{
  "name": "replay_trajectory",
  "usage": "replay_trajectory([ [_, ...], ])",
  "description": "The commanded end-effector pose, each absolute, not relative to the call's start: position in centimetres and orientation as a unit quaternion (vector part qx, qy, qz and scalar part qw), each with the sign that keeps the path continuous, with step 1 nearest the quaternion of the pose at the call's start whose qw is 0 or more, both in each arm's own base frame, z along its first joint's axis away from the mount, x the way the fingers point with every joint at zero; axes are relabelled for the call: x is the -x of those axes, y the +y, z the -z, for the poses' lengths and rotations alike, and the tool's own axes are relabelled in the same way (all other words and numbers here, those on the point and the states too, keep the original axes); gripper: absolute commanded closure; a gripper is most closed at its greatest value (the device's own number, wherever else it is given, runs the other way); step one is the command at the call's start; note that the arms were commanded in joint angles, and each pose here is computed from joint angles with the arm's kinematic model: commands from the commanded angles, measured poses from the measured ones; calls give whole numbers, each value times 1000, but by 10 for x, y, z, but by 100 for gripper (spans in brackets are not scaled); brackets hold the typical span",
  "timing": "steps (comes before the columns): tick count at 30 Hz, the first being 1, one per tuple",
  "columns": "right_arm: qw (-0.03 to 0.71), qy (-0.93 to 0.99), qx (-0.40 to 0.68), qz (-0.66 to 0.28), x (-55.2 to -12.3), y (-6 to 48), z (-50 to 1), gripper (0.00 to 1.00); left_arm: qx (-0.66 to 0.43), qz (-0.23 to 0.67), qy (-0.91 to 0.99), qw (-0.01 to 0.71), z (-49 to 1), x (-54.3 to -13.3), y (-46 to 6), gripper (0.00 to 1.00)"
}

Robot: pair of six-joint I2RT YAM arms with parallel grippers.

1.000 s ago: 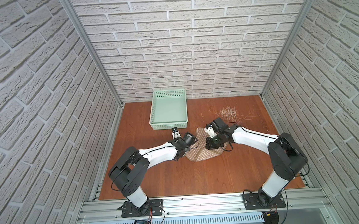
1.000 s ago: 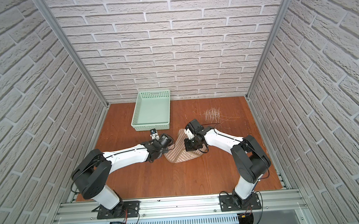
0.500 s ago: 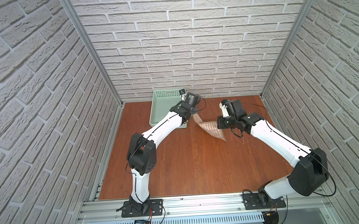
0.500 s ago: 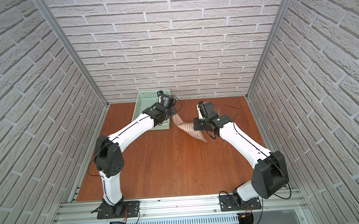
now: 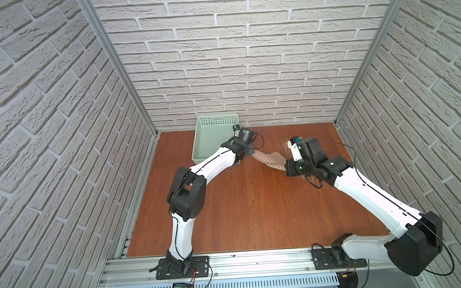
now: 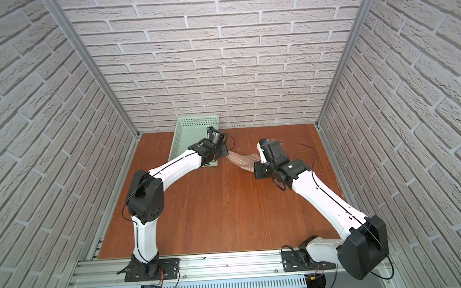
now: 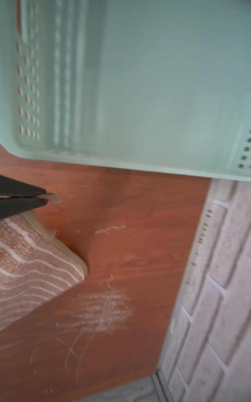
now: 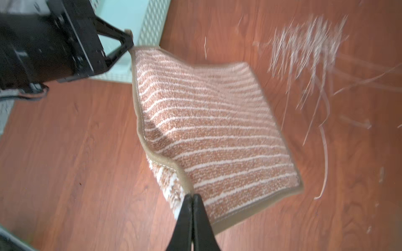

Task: Fold the square dishcloth
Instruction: Flatten out the cleaning item at the center of the board.

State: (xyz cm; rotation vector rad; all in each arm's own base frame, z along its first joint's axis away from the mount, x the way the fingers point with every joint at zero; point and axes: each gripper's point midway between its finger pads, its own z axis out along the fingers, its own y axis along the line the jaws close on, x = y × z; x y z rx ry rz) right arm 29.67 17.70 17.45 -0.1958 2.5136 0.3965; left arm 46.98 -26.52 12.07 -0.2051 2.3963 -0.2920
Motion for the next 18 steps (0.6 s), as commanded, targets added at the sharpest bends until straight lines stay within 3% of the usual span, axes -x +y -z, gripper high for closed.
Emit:
replay_trajectory([
  [1, 248, 954, 54, -161, -265, 184, -142, 97, 111, 137, 909, 377, -124, -453, -259, 100],
  [11, 185, 962, 60, -194, -197, 232, -73, 97, 136, 109, 914, 366, -65, -417, -242, 100],
  [18, 170, 957, 110, -210, -179, 289, -64, 77, 124, 80, 911, 385, -68, -419, -231, 100],
])
